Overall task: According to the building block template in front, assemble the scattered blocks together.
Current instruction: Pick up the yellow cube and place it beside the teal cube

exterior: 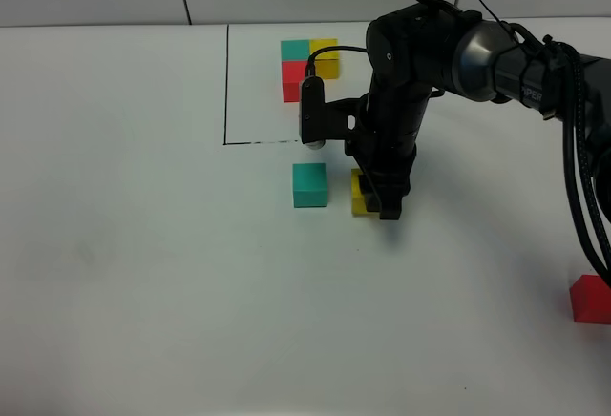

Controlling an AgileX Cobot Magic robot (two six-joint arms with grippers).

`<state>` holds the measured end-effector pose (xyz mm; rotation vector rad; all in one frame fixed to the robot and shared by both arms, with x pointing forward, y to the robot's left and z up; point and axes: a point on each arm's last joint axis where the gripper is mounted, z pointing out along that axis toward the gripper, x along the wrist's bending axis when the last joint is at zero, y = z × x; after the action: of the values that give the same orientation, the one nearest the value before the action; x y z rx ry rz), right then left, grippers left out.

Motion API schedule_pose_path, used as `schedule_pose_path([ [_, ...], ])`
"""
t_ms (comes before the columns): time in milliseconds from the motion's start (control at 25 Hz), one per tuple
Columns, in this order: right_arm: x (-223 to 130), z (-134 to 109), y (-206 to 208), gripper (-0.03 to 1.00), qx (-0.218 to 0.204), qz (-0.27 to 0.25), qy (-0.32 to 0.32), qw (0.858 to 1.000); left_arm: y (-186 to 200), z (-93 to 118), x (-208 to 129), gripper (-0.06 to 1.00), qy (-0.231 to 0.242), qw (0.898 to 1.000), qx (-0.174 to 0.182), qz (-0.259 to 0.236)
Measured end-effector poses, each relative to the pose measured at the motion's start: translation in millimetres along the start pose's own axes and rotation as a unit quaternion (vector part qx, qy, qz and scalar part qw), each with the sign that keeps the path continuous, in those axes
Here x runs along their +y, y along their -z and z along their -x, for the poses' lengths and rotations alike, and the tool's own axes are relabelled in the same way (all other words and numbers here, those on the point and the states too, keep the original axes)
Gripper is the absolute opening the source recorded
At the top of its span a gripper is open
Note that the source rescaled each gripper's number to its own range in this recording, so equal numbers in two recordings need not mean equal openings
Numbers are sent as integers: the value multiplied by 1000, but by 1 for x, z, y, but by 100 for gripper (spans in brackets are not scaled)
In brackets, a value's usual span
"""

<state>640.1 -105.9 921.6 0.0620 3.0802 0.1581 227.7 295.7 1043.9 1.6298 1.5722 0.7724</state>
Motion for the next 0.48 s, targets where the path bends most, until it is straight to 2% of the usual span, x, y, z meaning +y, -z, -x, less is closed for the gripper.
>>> schedule_pose_path([
  [480, 10, 14, -14, 1, -3, 12, -1, 1000, 0, 0, 0, 76, 0, 1000, 0, 0],
])
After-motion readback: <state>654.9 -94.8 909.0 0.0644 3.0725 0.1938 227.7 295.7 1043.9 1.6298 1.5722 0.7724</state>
